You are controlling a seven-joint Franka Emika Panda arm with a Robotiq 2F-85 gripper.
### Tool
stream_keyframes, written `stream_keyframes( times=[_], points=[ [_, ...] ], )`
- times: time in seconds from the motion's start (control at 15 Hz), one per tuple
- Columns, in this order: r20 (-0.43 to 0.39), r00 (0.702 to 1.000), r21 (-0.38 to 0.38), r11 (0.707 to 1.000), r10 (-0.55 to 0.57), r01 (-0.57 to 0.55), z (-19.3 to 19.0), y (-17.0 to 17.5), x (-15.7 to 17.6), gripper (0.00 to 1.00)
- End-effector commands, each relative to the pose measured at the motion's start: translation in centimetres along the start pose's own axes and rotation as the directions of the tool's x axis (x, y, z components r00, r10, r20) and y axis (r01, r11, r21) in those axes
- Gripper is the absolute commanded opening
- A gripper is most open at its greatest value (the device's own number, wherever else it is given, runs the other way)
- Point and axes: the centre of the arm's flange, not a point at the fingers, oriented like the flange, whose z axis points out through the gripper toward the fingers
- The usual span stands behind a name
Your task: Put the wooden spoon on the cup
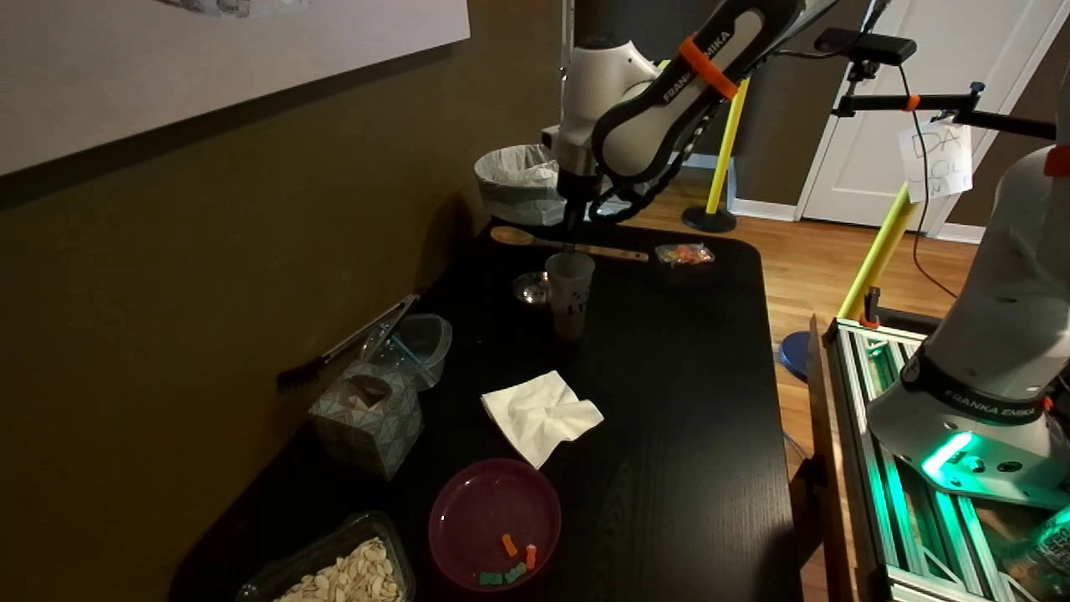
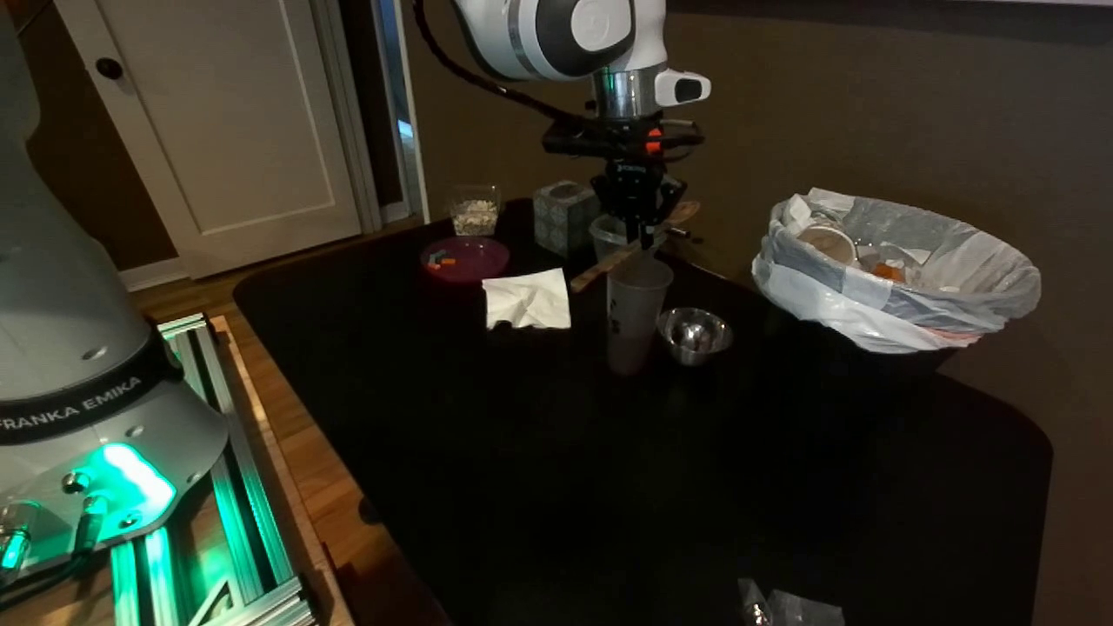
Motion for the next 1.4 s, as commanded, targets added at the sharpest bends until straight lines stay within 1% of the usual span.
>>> stream_keyframes(
  times=[0.0,0.13,0.33,0.6,0.73,1.33],
  points=[
    [0.009,1.0,0.033,0.999,0.006,-0.006,2.0,1.1,-0.3,0.05],
    [0.027,1.0,0.039,0.999,0.0,-0.001,2.8,1.3,-0.2,0.05],
    [0.029,1.0,0.041,0.999,-0.009,0.008,3.1,1.2,0.0,0.05],
    [0.019,0.999,0.04,0.999,-0.035,0.034,2.6,0.3,0.7,0.05],
    [0.031,0.999,0.041,0.998,-0.043,0.042,2.7,0.1,0.8,0.05],
    [0.036,0.999,0.035,0.999,-0.039,0.038,2.9,0.8,1.5,0.05]
  ],
)
